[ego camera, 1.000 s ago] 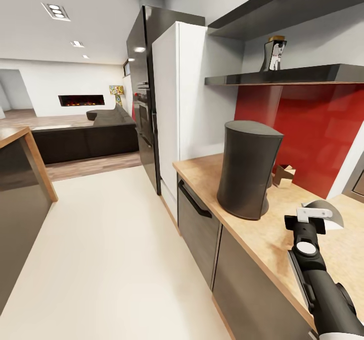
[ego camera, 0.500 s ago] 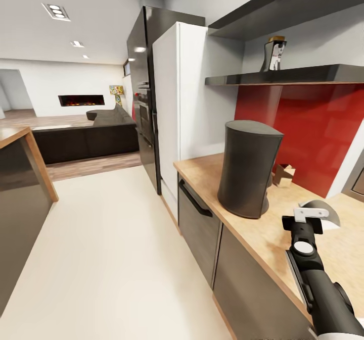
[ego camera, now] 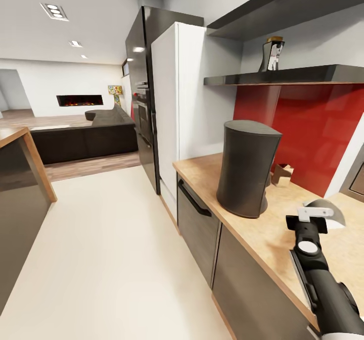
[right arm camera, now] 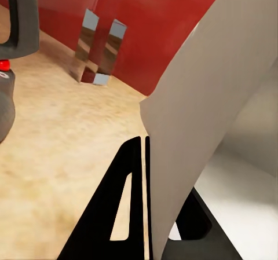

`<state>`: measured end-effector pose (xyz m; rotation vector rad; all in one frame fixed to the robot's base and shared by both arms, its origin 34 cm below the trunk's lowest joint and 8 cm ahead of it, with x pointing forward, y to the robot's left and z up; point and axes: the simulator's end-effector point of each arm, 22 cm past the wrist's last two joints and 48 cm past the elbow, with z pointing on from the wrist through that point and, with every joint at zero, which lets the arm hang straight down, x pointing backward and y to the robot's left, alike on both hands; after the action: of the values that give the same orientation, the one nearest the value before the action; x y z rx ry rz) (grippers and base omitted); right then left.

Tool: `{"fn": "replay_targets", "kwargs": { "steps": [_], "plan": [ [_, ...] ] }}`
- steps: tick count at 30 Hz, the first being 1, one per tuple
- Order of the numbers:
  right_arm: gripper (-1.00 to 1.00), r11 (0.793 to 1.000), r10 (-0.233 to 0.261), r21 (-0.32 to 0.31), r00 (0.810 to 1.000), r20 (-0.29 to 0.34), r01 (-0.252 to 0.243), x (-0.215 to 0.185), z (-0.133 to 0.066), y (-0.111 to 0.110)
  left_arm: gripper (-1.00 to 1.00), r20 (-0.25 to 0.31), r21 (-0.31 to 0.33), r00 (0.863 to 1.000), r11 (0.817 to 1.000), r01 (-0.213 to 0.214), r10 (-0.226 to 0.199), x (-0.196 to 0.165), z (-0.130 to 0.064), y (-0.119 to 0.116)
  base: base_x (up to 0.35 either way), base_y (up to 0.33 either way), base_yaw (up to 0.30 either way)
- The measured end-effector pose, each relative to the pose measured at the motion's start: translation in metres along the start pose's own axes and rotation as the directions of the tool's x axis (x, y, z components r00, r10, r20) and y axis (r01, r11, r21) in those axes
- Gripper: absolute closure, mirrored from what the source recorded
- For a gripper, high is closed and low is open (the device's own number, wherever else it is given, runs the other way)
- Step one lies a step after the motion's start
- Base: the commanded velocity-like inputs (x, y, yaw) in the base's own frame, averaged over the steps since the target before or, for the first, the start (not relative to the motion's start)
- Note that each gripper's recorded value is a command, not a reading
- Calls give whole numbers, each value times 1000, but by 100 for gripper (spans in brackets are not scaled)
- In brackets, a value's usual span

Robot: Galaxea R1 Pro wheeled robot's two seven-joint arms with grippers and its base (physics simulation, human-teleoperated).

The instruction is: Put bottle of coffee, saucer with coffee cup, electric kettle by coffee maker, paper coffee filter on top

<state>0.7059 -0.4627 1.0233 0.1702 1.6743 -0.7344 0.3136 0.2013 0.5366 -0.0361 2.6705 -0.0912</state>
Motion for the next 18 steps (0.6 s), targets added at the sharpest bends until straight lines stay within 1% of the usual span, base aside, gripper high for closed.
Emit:
{"fn": "replay_targets", "kwargs": {
  "steps": [1,2,3,4,5,7,8,9,10,11,12,13,14,15,16,18],
  "plan": [
    [100,1000,-3,1,1000,7,3,-3,1,-4,-100,0,0,1000,1000,0,0,0,0,0,0,0,0],
    [100,1000,-3,-11,1000,14,3,-5,1,-3,-100,0,0,1000,1000,0,0,0,0,0,0,0,0],
    [100,998,2,-62,999,36,0,-16,0,5,-100,0,-1,1000,1000,0,0,0,0,0,0,0,0],
    [100,995,4,-96,999,46,0,-20,-2,11,-100,0,-1,1000,1000,0,0,0,0,1,0,0,0],
    [100,994,5,-113,999,51,1,-22,-3,14,-100,0,-1,1000,1000,0,0,0,0,1,0,0,0],
    [100,986,6,-166,998,66,5,-28,-6,21,-100,0,-1,1000,1000,-1,1,0,0,1,0,0,0],
    [100,982,20,-189,997,72,-6,-32,-5,14,-100,0,0,1000,1000,-1,1,0,0,1,0,0,0],
    [100,973,53,-230,996,76,-35,-35,-4,1,-100,0,1,1000,1000,-1,1,0,0,0,0,0,0],
    [100,966,66,-256,995,75,-45,-36,-4,-1,-100,0,1,1000,1000,-1,1,0,0,0,0,0,0],
    [100,946,85,-319,994,71,-58,-35,-6,-2,-100,0,1,1000,1000,0,0,0,0,0,0,0,0],
    [100,897,119,-435,991,58,-83,-29,-12,-18,-100,0,1,1000,1000,0,0,0,0,-1,0,0,0],
    [100,868,155,-483,987,41,-116,-19,-16,-46,-100,0,1,1000,1000,0,0,0,0,-1,0,0,0],
    [100,855,161,-506,986,40,-118,-18,-19,-51,-100,0,1,1000,1000,0,0,0,0,-1,0,0,0],
    [100,837,160,-536,986,44,-112,-18,-24,-60,-100,0,1,1000,1000,0,0,0,0,-1,0,0,0],
    [100,819,153,-565,987,52,-97,-20,-28,-68,-100,0,1,1000,1000,0,0,0,0,-1,0,0,0],
    [100,800,144,-595,988,59,-81,-22,-32,-72,-100,0,1,1000,1000,0,0,0,0,0,0,0,0]
  ]
}}
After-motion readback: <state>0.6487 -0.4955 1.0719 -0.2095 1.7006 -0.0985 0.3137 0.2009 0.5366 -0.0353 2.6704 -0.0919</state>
